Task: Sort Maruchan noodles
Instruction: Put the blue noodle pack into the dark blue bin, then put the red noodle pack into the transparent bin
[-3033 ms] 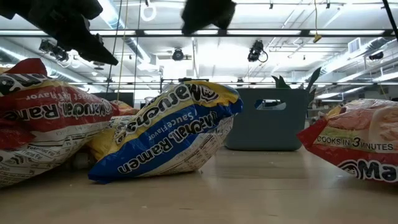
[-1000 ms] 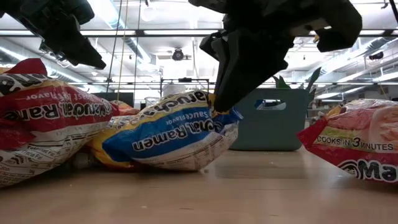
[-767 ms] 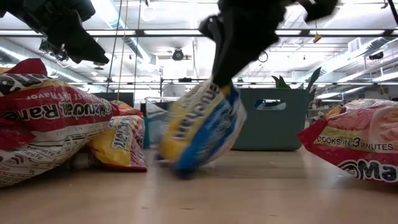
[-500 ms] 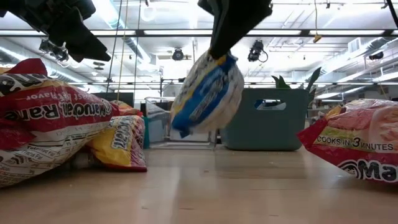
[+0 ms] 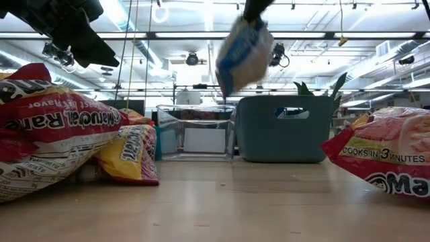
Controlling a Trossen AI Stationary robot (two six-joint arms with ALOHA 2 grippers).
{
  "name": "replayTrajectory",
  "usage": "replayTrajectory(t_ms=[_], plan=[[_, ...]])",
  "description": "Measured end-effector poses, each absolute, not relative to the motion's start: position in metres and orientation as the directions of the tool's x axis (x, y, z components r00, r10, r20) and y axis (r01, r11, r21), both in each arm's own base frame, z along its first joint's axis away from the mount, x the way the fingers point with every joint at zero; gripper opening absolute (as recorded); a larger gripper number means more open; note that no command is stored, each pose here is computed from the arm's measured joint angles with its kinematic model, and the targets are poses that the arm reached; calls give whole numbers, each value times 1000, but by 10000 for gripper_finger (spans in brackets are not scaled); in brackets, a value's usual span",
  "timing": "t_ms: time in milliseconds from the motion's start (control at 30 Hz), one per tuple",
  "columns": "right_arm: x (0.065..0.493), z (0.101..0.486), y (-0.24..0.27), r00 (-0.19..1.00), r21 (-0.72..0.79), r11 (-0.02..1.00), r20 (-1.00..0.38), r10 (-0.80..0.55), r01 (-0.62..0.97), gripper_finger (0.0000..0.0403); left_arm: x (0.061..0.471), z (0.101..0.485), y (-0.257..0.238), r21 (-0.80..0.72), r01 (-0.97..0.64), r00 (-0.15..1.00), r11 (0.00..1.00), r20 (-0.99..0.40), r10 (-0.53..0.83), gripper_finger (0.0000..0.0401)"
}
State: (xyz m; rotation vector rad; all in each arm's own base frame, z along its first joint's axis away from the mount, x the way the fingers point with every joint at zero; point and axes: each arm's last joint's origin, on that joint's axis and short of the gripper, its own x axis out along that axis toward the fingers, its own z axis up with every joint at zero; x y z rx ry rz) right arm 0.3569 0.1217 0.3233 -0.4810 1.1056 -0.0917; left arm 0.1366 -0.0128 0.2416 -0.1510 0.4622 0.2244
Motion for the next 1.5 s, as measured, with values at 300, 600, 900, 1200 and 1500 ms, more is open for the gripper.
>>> replayTrajectory(t_ms=[300,600,900,1200,1500], plan=[[327,369,97,533,-468,884,-749,-394,-4,8,137,242,-13,-93,-248,871,964,-457,180,180],[298,336,41,381,-519,818,-724,-575,250,8,137,242,-13,-98,-250,872,963,-456,180,180],[281,263,-8,429,-412,853,-739,-519,322,20,137,242,-13,-89,-257,870,962,-455,190,180],[267,250,-15,347,-90,944,-916,-204,317,74,137,242,-12,-89,-257,870,962,-455,190,180],[279,302,11,486,-78,960,-850,-205,268,86,138,243,-17,-151,-136,888,979,-456,53,180]])
